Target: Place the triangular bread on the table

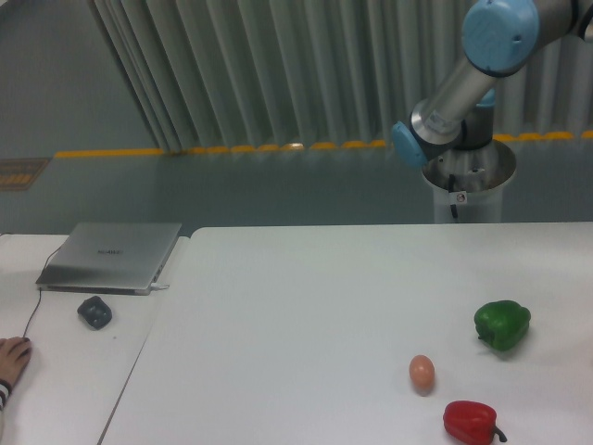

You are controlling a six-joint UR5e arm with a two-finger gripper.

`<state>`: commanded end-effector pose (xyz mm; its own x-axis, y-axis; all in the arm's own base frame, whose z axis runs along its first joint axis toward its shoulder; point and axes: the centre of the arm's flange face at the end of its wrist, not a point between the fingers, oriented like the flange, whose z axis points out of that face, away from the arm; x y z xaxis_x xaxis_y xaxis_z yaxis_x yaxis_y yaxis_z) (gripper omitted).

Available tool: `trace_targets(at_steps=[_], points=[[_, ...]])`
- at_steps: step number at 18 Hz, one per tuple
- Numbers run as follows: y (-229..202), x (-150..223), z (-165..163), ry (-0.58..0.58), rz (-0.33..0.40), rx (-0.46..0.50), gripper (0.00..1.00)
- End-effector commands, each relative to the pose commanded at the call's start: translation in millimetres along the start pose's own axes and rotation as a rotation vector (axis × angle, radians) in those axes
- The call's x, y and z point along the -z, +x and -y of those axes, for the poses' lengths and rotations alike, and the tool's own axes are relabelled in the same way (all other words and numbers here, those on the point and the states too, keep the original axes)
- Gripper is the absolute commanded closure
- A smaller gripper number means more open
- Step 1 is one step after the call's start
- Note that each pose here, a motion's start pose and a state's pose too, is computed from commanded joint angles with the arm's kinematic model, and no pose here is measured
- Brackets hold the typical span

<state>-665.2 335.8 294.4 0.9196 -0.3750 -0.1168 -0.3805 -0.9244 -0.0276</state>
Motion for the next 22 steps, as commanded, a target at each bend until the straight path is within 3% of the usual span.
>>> trace_targets(at_steps=[17, 20, 22], points=[[9.3, -16.9, -4.5, 0.000, -0.037, 0.003, 0.00], [9.4, -14.7, -4.5, -0.002, -0.034, 0.006, 0.20], [8.3, -10.2, -5.1, -0.008, -0.030, 0.004, 0.44]])
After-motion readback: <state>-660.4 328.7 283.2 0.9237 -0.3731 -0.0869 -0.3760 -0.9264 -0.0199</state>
